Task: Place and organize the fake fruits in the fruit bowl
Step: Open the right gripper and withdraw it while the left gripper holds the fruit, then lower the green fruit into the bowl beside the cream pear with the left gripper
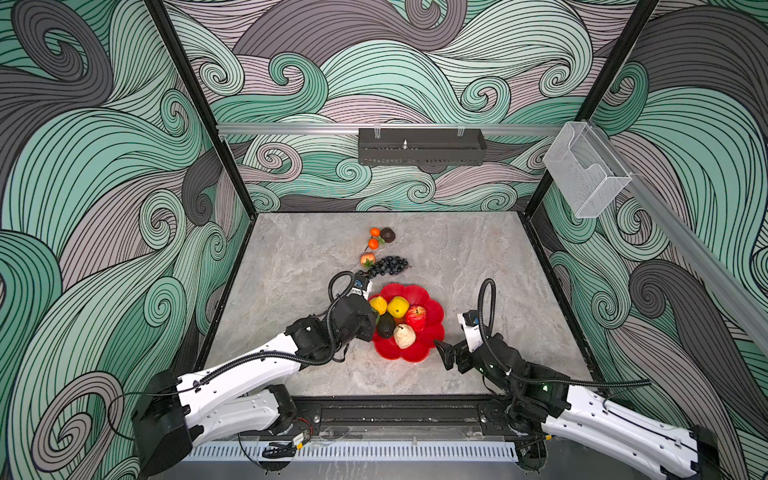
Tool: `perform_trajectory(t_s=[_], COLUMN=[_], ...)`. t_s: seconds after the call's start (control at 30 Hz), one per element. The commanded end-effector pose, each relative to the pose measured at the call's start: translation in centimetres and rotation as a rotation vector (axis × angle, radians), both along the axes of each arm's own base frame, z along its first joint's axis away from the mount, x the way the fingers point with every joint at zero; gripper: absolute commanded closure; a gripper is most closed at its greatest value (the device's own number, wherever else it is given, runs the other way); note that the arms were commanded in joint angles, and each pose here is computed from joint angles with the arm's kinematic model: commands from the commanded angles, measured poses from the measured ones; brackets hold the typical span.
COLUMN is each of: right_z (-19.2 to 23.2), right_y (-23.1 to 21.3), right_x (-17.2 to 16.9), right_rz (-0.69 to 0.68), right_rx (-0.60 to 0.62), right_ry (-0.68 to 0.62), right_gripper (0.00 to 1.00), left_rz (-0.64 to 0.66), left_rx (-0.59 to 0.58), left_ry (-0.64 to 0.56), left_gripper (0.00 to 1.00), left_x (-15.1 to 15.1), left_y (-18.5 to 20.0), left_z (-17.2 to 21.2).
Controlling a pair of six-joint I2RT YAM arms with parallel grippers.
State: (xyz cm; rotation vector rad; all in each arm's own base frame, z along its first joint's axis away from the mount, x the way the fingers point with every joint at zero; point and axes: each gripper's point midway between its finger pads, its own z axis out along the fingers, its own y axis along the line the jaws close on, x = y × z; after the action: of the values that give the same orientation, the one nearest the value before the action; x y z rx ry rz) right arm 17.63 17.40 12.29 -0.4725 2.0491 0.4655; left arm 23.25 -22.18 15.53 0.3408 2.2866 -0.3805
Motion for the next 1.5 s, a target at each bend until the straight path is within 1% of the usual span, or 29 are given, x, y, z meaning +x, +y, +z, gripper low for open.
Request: perform_trajectory(t_s=[0.0, 0.2, 0.43, 0.6, 0.8, 1.0, 1.2, 1.47], right_z=[0.7, 1.1, 1.4, 1.4, 1.3, 1.4, 1.4, 1.3], right_y=[0.2, -0.3, -0.8, -0.8, -0.9, -1.0, -0.9, -0.9], right_x=[0.3, 0.3, 0.3, 0.4, 0.4, 0.4, 0.4, 0.4], right_rz=[0.003, -0.012, -0.026, -0.029, -0.032, -0.035, -0.033, -0.034], right_rx=[0.010, 0.037, 0.051, 0.053, 0.054, 0.058, 0.061, 0.060], right_ry=[-0.024, -0.041, -0.046, -0.045, -0.043, -0.045, -0.042, -0.039], right_gripper=[0.00, 0.00, 0.00, 0.00, 0.00, 0.00, 0.00, 0.00], left_rz=[0.046, 0.086, 0.045, -0.053, -0.064, -0.082, -0.114, -0.107], left_rx=[-0.017, -0.032, -0.065, -0.120, -0.136, -0.157, -0.181, -0.173], left_ry=[-0.001, 0.041, 0.124, 0.110, 0.118, 0.147, 0.162, 0.155], left_gripper=[0.68, 0.68, 0.68, 0.68, 0.69, 0.70, 0.70, 0.69], left_x=[0.9, 1.3, -0.1, -1.0, -1.1, -2.9, -4.1, -4.0], left_y=[-0.1, -0.5, -1.2, -2.5, -3.0, -2.9, -3.9, -4.9], left_z=[-0.5, -1.8, -2.1, -1.5, -1.4, -2.0, -2.7, -3.7])
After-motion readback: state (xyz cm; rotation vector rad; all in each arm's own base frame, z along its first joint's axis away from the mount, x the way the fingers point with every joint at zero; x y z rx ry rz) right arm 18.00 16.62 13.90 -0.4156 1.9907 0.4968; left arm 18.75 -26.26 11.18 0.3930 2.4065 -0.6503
